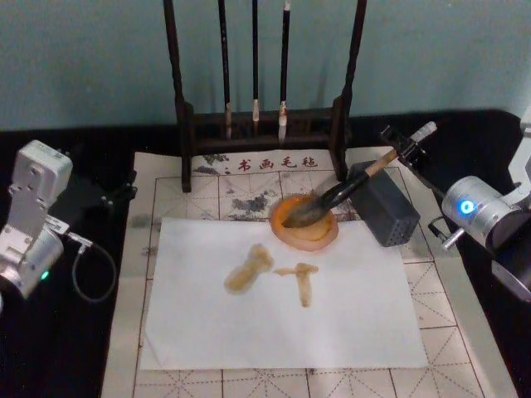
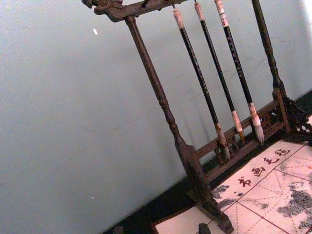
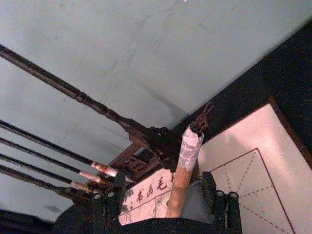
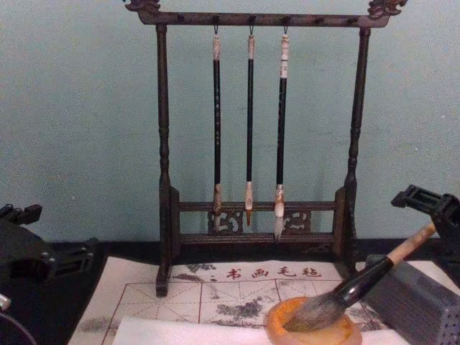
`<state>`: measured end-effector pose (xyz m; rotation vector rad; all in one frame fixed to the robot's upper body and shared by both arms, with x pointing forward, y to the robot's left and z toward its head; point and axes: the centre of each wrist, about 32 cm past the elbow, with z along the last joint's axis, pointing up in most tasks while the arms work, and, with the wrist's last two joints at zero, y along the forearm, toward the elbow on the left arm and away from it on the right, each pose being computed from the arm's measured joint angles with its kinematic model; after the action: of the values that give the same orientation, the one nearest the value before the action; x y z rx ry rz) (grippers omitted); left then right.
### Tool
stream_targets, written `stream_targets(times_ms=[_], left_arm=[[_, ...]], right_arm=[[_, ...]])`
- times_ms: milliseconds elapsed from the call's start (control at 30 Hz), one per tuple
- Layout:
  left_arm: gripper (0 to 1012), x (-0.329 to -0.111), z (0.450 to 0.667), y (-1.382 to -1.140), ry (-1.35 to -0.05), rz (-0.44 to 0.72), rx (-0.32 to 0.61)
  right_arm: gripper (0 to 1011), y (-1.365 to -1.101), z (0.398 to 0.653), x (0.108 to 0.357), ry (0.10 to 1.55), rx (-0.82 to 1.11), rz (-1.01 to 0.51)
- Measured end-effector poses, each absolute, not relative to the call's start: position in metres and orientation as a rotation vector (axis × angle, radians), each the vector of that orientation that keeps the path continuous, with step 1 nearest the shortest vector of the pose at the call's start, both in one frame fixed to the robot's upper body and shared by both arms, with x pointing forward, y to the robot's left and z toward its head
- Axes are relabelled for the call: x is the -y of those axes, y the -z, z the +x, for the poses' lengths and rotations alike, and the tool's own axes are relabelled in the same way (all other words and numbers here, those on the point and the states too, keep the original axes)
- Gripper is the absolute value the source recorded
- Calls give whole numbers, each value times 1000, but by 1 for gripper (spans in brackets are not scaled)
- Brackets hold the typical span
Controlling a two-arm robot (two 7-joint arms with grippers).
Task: Pick up the brush from the inkstone, write on the paper, then place the brush back to its original position.
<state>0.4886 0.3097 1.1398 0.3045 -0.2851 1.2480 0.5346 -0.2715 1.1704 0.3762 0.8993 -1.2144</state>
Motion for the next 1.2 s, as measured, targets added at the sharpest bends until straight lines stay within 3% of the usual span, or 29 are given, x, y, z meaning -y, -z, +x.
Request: stream_targets(times_ms=[467,1200], left_arm=[[1001,-310,489,-1140,-1248,305,285],[1001,-310,489,-1140,-1248,305,285]], right_arm=[[1000,-1166,500,285,1217,-748,299],[1000,-1135,469,279,1232,-158,-26]])
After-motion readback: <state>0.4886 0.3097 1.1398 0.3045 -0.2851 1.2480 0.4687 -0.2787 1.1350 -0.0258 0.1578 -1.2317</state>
